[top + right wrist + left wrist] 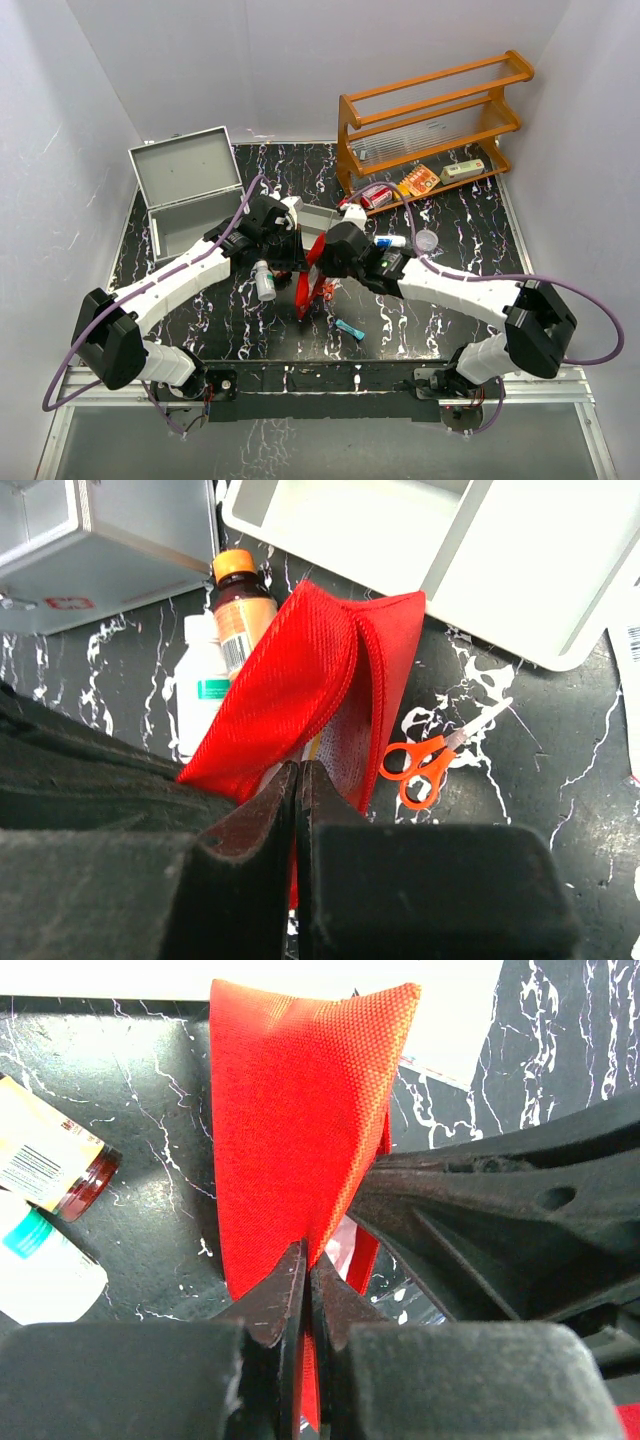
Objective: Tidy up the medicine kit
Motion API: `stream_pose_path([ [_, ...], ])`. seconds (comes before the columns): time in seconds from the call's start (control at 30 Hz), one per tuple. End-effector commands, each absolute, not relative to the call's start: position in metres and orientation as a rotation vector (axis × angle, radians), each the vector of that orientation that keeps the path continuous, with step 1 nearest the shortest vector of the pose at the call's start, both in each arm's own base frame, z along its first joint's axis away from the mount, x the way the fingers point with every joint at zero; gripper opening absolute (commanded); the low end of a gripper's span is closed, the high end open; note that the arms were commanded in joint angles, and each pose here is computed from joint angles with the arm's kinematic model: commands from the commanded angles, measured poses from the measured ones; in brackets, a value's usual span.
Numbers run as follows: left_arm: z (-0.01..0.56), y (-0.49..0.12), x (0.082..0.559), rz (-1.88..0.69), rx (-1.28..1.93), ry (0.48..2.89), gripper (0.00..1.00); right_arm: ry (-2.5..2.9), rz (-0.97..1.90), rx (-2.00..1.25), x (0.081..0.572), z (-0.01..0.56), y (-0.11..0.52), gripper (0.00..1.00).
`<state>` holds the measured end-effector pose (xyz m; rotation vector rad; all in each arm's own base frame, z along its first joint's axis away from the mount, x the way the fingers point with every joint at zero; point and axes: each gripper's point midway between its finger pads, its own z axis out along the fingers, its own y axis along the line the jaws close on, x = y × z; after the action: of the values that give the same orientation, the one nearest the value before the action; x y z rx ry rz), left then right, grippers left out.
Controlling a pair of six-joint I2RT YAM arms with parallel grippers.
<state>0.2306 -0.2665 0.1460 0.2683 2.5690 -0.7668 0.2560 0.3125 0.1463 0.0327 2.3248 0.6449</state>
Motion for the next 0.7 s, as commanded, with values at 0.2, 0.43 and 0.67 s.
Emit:
stream_pose_path([
  [0.2, 0.163, -0.27, 0.236, -0.79, 0.264, 2.538, 0.0, 2.159, 0.672, -0.106, 0.257, 0.155, 0.328, 0.01],
  [0.43, 0.163, -0.267, 0.236, -0.765, 0.27, 2.54, 0.0, 2.107, 0.638, 0.031, 0.264, 0.194, 0.309, 0.3],
  [0.67, 0.158, -0.257, 0.238, -0.685, 0.292, 2.548, 0.0, 2.025, 0.665, 0.121, 0.261, 0.238, 0.287, 0.41],
])
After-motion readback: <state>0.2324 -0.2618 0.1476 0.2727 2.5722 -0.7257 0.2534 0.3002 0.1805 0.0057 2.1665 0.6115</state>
